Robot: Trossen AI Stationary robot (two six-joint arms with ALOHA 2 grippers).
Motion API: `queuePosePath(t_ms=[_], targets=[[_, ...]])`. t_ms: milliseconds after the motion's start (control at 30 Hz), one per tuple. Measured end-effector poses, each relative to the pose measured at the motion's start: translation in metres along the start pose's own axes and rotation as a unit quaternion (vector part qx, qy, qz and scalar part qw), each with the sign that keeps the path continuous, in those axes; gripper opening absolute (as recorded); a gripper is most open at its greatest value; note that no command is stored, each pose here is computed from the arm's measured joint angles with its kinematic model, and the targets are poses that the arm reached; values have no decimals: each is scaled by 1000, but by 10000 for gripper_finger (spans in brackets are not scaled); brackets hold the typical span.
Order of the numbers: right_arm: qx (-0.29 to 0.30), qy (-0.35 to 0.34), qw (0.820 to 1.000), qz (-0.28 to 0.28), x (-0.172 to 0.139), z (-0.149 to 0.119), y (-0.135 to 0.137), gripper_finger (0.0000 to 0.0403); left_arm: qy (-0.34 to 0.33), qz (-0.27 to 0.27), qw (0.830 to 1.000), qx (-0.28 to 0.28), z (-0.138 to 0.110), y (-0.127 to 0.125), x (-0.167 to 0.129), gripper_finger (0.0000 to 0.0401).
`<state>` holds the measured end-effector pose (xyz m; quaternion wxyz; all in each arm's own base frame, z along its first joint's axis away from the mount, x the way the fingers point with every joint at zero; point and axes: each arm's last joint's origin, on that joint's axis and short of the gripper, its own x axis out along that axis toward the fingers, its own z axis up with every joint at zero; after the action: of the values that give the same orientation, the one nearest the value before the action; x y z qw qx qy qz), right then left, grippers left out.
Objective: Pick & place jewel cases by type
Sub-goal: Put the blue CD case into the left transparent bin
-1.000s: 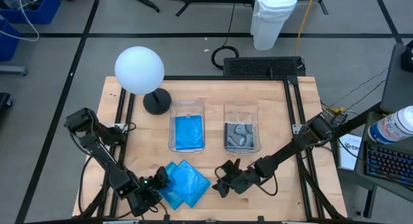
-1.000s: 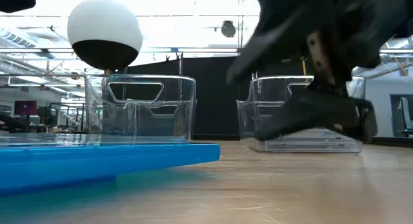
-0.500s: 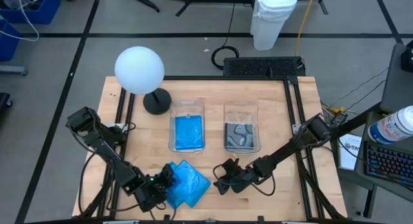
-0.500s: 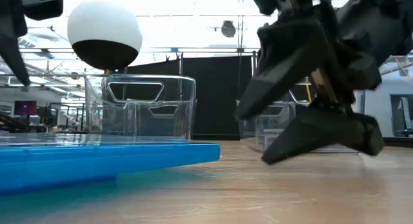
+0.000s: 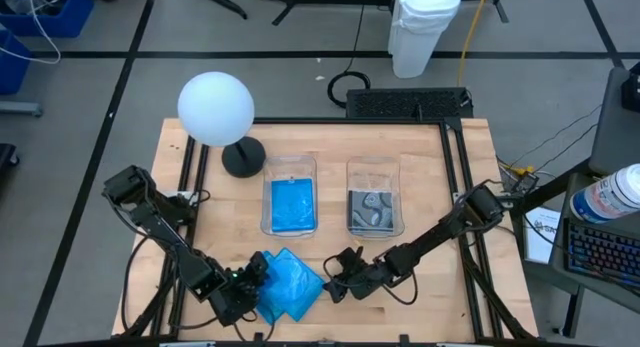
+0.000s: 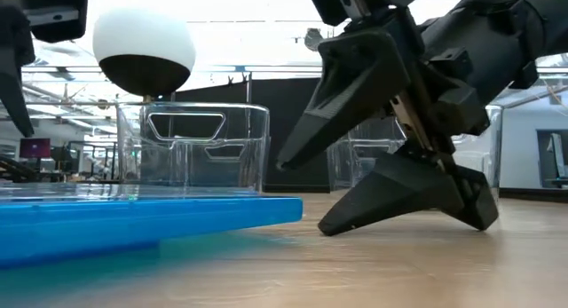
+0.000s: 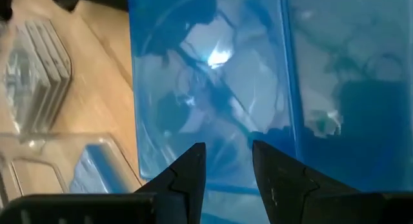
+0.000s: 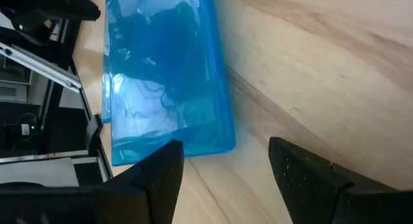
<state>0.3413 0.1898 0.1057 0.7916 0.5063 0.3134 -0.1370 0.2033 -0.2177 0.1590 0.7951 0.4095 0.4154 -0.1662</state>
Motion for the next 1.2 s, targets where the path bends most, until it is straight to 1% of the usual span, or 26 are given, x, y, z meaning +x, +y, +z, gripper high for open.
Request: queuePosePath(t_ms=[200,600,767,933,1067,1200], targets=[[-3,-1,1000,-1,2,4,0,219,19,-6,1000,-18,-4,-1,0,131],[-11,-10,1000,-2,3,7,-1,219,24,-9,1000,-14,-5,-3,-1,131],[-18,-10,1000,-3,4,7,-1,219,24,-35,999,-20,-6,-6,-2,131],[-25,-12,1000,-1,4,7,-1,219,57,-32,998,-13,-13,-13,-7,131],[-29,-17,999,12,4,9,1,219,79,-28,996,-31,-18,-16,-10,131],[-27,-17,999,12,6,9,0,219,79,-37,995,-42,-18,-17,-10,131]])
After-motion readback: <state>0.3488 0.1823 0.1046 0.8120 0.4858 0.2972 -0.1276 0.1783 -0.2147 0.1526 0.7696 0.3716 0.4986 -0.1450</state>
